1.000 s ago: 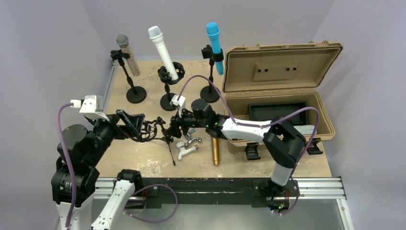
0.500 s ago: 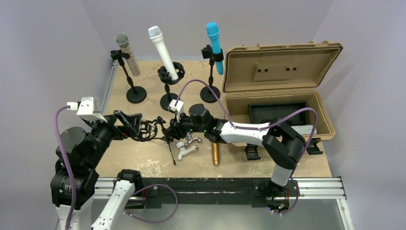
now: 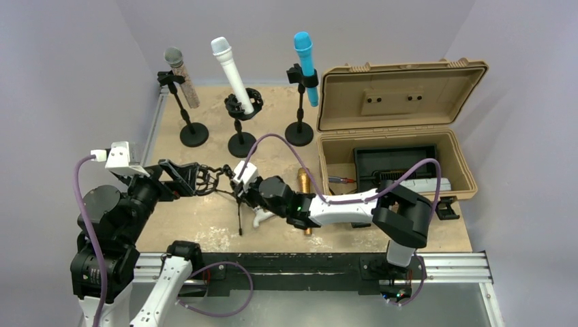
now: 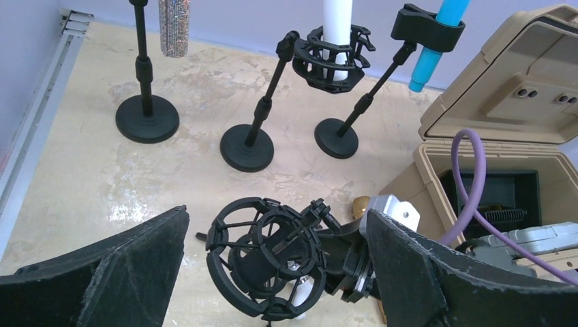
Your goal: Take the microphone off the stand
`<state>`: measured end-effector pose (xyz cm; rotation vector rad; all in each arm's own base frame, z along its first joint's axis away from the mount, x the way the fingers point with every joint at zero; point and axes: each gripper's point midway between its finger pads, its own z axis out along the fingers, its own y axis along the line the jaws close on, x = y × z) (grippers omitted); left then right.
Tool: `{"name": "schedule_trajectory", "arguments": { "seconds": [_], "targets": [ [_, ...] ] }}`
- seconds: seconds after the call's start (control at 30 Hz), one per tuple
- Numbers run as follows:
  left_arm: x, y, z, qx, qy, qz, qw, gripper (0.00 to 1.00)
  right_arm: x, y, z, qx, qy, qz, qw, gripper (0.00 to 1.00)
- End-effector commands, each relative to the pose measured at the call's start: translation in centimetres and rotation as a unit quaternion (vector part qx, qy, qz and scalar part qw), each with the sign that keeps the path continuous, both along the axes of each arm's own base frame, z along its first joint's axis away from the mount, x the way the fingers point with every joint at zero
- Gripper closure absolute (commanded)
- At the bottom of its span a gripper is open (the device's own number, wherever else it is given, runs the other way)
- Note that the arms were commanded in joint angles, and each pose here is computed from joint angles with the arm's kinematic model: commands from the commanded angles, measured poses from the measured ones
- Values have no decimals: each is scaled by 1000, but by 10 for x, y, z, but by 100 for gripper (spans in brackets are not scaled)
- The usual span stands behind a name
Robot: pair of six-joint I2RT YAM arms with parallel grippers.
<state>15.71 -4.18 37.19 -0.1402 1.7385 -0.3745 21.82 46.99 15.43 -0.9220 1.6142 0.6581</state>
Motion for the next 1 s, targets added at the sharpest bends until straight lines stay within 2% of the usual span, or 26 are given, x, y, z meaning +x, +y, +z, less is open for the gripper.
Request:
{"name": "schedule_trajectory", "arguments": {
  "seconds": [0.0, 0.07, 0.27, 0.37, 0.47, 0.63, 0.83, 0.97],
  "targets": [
    [-4, 5, 8, 9, -19, 10, 1000, 0, 15, -5, 25, 14, -89, -88, 992, 100],
    [-4, 6, 6, 10, -18, 12, 1000, 0, 11, -2, 28, 22, -86, -82, 993, 99],
    [-2, 4, 2, 5, -14, 9, 1000, 0, -10, 7, 31, 52, -46, -24, 997, 67],
    [-1, 3, 2, 5, -13, 6, 1000, 0, -22, 11, 34, 72, 5, 17, 997, 47],
    [0, 3, 1, 6, -12, 5, 1000, 0, -25, 8, 34, 97, 77, 63, 990, 38],
    [2, 1, 0, 7, -10, 0, 1000, 0, -22, -1, 32, 122, 178, 127, 968, 34],
    [4, -2, 1, 2, -9, -6, 1000, 0, -18, 1, 32, 118, 223, 134, 958, 33],
    [2, -2, 2, 2, -10, -6, 1000, 0, -17, 2, 33, 118, 236, 144, 954, 39]
  ]
}}
